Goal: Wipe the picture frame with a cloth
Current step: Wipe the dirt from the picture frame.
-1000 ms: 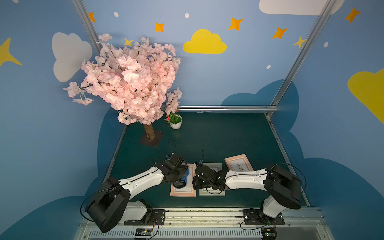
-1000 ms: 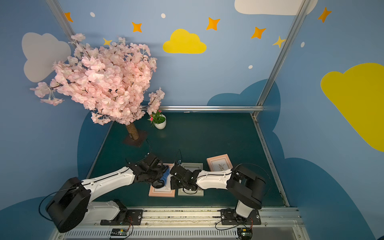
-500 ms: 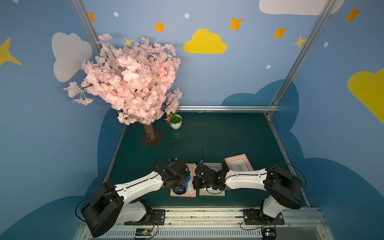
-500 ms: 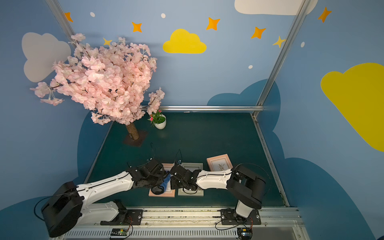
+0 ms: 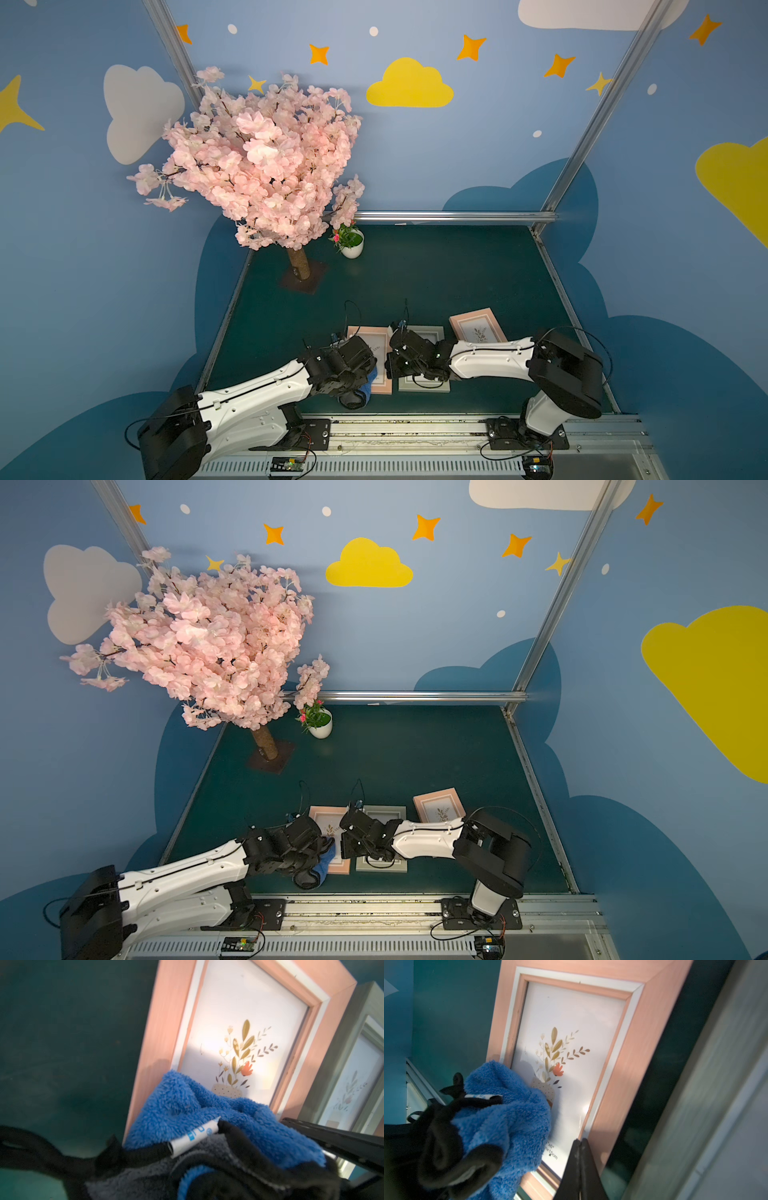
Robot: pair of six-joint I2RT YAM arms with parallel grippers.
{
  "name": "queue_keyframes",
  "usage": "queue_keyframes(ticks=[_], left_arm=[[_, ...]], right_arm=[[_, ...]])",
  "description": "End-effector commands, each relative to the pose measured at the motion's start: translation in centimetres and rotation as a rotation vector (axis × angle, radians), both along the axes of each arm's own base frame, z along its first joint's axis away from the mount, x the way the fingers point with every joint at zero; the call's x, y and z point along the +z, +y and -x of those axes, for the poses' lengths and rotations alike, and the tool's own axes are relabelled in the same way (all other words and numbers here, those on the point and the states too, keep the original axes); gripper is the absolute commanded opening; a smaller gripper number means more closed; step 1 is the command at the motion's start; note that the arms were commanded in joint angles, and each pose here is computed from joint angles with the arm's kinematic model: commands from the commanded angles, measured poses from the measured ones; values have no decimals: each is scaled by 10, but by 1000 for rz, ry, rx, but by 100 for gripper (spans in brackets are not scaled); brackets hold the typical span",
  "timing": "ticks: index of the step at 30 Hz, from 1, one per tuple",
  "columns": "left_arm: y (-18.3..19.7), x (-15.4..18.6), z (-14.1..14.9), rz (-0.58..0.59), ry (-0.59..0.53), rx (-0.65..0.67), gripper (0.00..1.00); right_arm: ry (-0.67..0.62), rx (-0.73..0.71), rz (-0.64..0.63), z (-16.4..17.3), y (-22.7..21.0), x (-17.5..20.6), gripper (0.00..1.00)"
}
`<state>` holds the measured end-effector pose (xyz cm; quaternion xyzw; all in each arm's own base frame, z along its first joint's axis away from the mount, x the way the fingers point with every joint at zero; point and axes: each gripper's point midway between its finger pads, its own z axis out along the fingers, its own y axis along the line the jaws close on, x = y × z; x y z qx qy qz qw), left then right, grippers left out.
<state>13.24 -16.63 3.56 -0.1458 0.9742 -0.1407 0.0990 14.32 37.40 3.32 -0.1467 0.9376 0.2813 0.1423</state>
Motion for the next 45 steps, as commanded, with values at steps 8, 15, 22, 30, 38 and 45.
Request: queue_keyframes(ticks=[8,15,22,30,38,45], left_arm=[[6,-30,-13,-119,51,-22,3],[6,-38,-55,-164,60,-11,3],[0,-39,-79,-143,50,-14,3],[-4,-42,-64,-101,97,-25,3],[-3,-36,-8,-97,142,-86,3],[16,-33,41,-67,177,-74,3]], right_arm=[[93,-31,260,19,-60,-65,0],[90,-29,266,18,-60,-65,0],[92,-28,262,18,-59,-64,0],[98,-31,262,19,-60,-66,0],[109,-37,257,21,-61,-70,0],[114,-36,252,22,-59,-71,0]])
